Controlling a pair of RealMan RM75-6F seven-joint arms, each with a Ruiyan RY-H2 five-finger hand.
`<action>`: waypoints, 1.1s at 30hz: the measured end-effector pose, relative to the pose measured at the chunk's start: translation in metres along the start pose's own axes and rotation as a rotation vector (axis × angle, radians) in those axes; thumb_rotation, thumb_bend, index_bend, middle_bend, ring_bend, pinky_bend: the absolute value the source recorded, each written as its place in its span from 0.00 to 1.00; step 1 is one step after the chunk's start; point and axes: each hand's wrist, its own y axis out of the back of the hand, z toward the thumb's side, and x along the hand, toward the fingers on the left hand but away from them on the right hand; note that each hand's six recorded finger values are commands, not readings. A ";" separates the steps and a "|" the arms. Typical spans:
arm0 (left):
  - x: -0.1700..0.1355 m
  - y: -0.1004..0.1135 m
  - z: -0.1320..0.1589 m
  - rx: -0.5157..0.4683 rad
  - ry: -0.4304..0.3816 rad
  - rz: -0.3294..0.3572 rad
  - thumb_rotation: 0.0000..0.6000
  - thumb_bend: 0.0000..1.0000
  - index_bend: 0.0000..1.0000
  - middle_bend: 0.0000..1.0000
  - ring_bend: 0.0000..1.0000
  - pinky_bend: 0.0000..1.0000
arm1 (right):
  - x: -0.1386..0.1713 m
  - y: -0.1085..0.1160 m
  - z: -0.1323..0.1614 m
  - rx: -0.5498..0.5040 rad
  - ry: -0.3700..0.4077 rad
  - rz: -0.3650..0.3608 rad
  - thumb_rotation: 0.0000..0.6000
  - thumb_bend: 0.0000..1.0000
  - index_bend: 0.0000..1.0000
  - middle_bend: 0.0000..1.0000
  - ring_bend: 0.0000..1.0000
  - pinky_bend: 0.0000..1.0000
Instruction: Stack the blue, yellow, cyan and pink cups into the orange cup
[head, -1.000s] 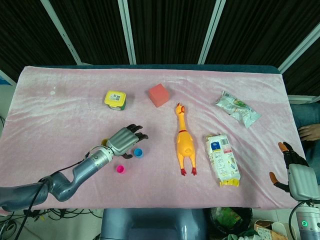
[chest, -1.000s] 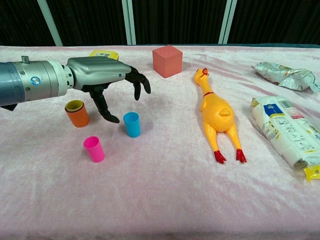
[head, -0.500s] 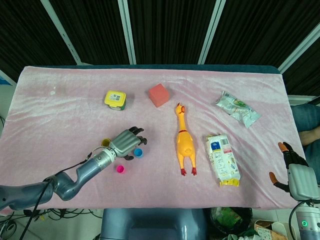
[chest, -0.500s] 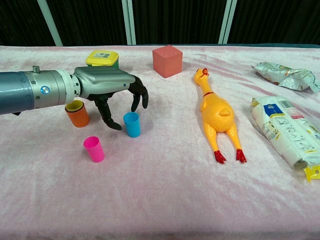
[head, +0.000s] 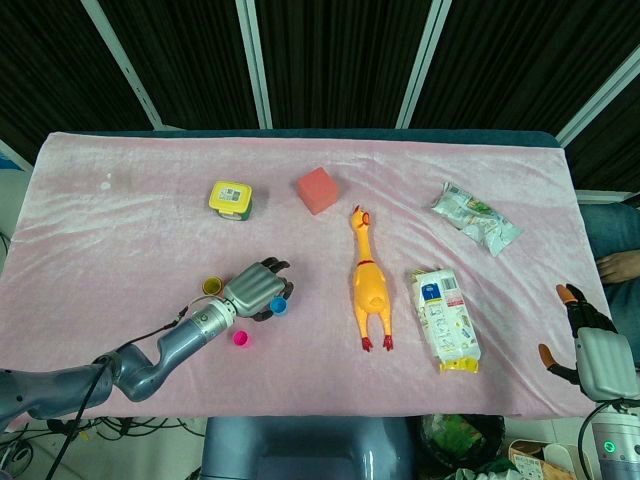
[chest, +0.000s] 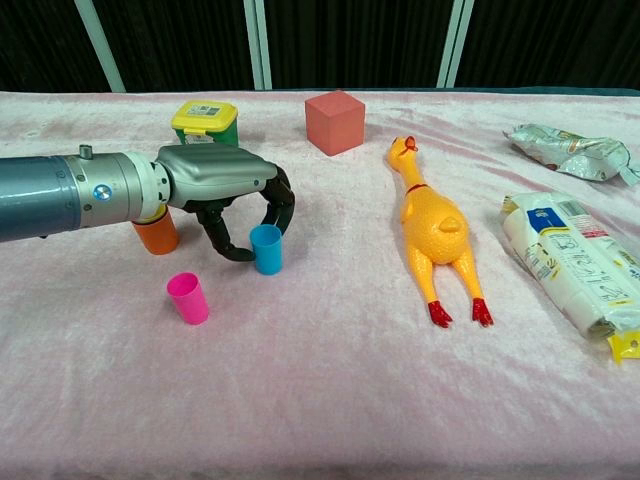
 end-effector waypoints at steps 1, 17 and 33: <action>0.000 0.000 0.000 0.000 -0.001 0.002 1.00 0.28 0.49 0.53 0.14 0.19 | 0.000 0.000 0.000 0.000 0.000 0.000 1.00 0.26 0.04 0.05 0.16 0.21; -0.009 0.009 -0.017 0.026 0.038 0.048 1.00 0.28 0.55 0.57 0.18 0.22 | 0.000 0.000 0.000 -0.001 -0.001 0.002 1.00 0.26 0.04 0.05 0.16 0.21; -0.071 0.061 -0.079 0.015 0.180 0.131 1.00 0.28 0.54 0.58 0.18 0.23 | 0.000 -0.001 0.002 0.009 0.000 -0.003 1.00 0.26 0.04 0.06 0.16 0.21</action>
